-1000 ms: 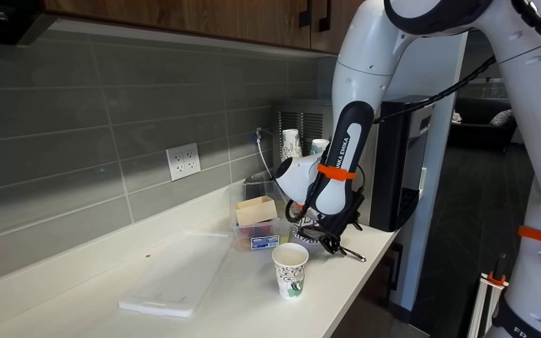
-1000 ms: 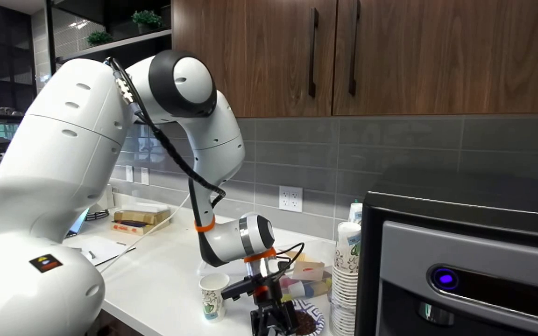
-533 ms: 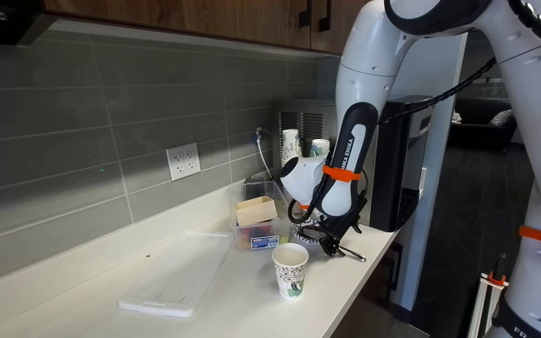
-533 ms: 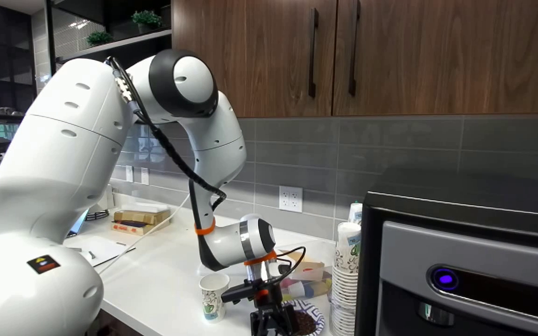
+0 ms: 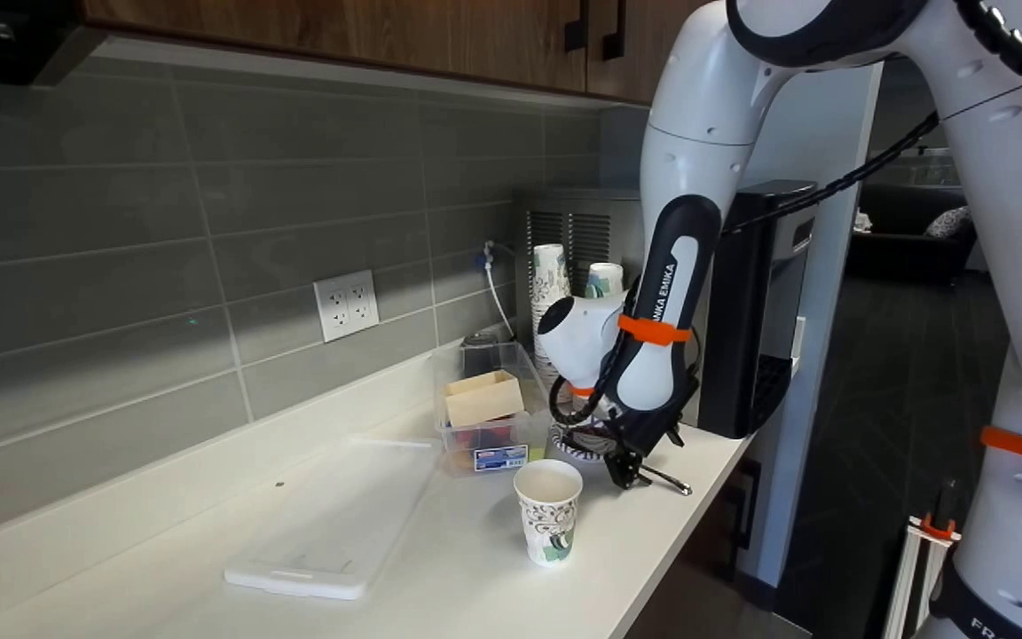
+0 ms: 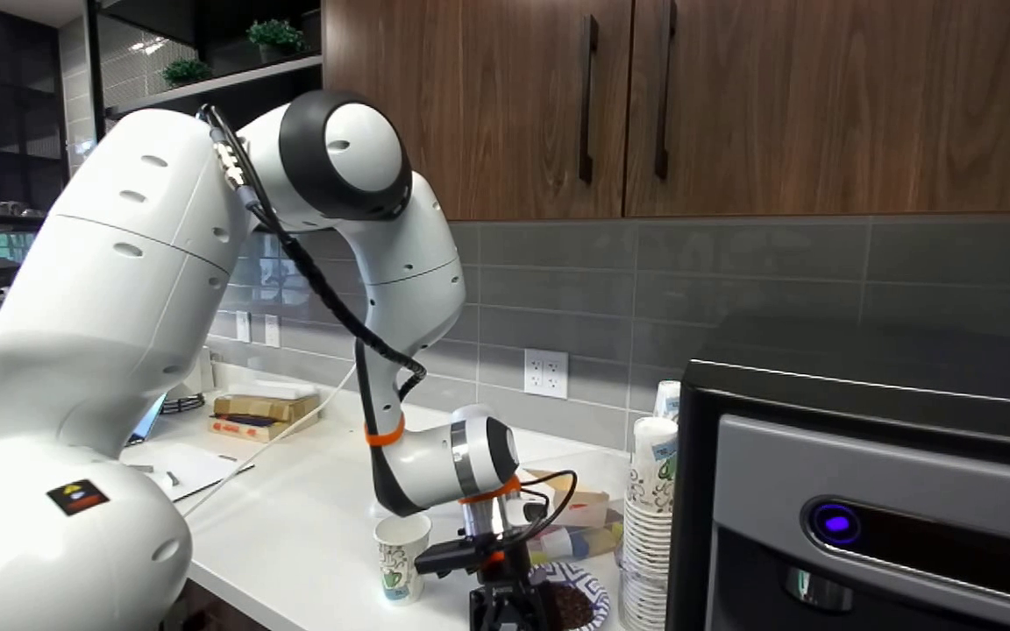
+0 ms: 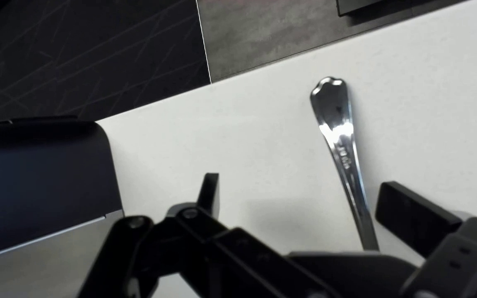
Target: Use the metal utensil to steer what's in the bowl
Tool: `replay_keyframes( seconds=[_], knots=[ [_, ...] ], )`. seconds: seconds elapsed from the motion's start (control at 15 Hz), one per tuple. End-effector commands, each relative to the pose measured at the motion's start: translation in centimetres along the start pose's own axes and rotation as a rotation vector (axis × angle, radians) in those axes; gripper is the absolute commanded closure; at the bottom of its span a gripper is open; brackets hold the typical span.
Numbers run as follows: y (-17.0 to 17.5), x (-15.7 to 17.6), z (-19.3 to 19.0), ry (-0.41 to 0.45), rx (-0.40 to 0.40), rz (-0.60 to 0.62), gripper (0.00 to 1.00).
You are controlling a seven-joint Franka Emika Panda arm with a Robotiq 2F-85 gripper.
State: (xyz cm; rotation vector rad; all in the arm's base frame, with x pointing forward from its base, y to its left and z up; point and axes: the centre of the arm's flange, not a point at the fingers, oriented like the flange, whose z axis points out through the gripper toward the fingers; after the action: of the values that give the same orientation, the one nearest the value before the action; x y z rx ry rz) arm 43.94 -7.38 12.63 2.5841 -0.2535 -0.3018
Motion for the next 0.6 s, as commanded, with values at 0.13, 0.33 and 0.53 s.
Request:
replay_keyframes(
  seconds=[0.13, 0.33, 0.53],
  knots=[
    [0.31, -0.53, 0.12, 0.051, 0.066, 0.005, 0.35],
    [-0.05, -0.46, 0.0, 0.075, 0.096, 0.003, 0.6],
    [-0.29, -0.27, -0.19, 0.099, 0.12, 0.004, 0.82]
  ],
)
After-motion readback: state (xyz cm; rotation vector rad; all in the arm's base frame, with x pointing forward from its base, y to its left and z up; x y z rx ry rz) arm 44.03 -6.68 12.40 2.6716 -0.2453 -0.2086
